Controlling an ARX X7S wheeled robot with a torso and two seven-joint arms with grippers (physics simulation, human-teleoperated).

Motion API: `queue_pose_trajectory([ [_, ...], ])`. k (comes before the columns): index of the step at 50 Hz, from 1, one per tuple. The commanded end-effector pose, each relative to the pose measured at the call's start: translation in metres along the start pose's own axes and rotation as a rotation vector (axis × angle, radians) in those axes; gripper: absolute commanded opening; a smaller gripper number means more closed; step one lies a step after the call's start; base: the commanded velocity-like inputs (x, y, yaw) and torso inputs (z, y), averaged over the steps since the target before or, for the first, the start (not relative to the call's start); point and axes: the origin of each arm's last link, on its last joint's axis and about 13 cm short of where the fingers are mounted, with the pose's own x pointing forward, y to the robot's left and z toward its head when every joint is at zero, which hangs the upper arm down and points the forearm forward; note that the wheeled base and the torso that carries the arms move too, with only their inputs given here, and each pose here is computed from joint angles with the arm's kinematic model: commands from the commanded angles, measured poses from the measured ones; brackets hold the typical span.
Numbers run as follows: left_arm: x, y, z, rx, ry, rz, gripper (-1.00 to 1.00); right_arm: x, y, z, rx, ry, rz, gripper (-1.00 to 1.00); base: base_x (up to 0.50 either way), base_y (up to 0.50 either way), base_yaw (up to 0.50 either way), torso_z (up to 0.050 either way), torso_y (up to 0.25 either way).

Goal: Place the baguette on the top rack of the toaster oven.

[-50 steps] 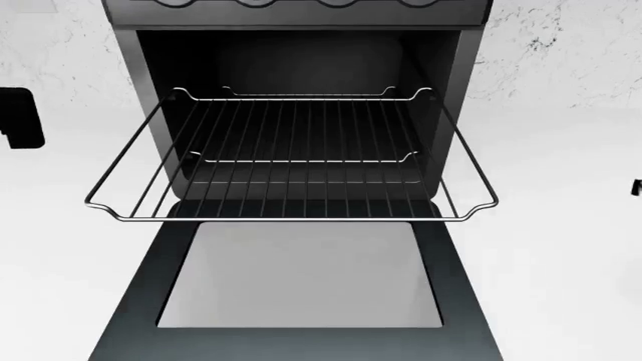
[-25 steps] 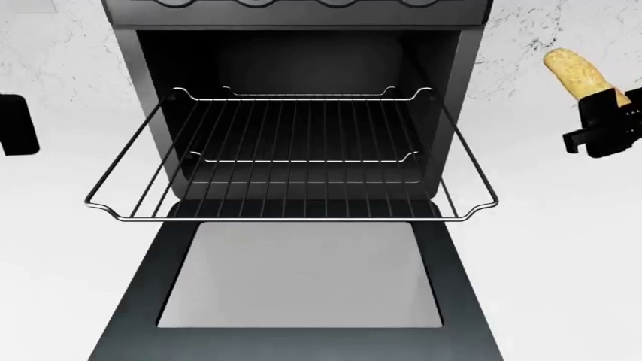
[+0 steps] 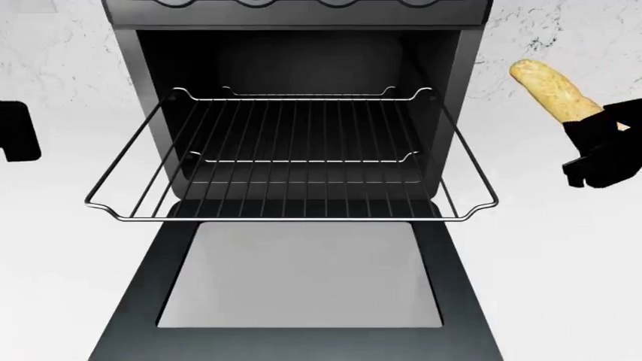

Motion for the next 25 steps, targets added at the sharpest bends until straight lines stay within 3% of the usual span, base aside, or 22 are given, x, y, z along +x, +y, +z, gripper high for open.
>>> queue_pose_trajectory([
  [1, 0.004, -0.001, 0.001, -0.032, -0.033, -0.027, 1.0, -0.015, 0.008, 0.02, -0.012, -0.12, 0.126, -1.0, 0.0, 0.0, 0.0, 0.0, 0.0],
  [10, 0.005, 0.001, -0.003, -0.077, -0.028, -0.046, 1.0, -0.023, 0.016, 0.02, -0.011, -0.092, 0.273, -1.0, 0.0, 0.0, 0.0, 0.0, 0.0],
  [21, 0.0, -0.002, -0.001, -0.034, -0.04, -0.056, 1.0, -0.029, 0.03, 0.024, -0.038, -0.056, 0.377, -1.0, 0.0, 0.0, 0.0, 0.0, 0.0],
  [25, 0.002, -0.002, -0.002, -0.033, -0.036, -0.051, 1.0, -0.031, 0.036, 0.034, -0.02, -0.103, 0.431, -1.0, 0.0, 0.0, 0.0, 0.0, 0.0],
])
